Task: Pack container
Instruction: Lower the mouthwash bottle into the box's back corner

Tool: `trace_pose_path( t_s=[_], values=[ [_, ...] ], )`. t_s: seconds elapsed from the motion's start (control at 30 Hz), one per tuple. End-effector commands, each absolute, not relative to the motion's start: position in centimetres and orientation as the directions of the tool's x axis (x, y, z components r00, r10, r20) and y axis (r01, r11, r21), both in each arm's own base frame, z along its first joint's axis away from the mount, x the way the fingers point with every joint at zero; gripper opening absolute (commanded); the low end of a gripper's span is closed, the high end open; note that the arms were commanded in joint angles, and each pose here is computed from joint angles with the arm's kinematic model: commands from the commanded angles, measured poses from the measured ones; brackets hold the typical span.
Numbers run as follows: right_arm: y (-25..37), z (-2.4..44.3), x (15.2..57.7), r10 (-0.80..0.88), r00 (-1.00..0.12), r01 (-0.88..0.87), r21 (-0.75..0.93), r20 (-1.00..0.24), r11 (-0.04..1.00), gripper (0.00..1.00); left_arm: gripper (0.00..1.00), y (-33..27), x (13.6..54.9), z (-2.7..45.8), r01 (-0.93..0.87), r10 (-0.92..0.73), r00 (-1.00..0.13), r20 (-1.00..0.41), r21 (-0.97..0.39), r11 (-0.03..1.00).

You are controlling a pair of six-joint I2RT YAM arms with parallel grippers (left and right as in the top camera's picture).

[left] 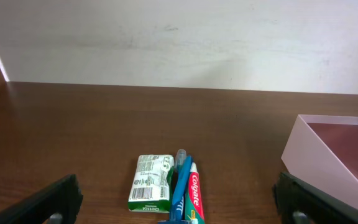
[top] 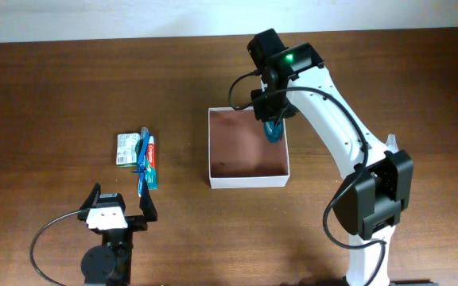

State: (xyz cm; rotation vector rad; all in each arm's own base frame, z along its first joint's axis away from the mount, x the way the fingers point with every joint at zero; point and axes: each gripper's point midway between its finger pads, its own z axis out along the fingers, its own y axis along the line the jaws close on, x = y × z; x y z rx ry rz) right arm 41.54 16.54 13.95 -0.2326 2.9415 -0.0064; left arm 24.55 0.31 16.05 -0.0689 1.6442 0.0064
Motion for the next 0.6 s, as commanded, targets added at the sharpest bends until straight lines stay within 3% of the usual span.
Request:
trace_pose_path(
  t_s=[0.0, 0.57],
  values=[
    [16.38, 14.19, 41.75, -0.148, -0.966, -0.143, -0.041, -0.213, 0.989, 0.28, 0.99, 0.55, 24.54, 15.94, -0.062, -0.048, -0.068, -0.997, -0.043, 0.997],
    [16.55, 13.75, 42.15, -0.147, -0.963, -0.142, -0.038, -0.227, 0.989, 0.28, 0.99, 0.55, 24.54, 15.94, -0.062, -0.048, -0.068, -0.997, -0.043, 0.997]
  ],
)
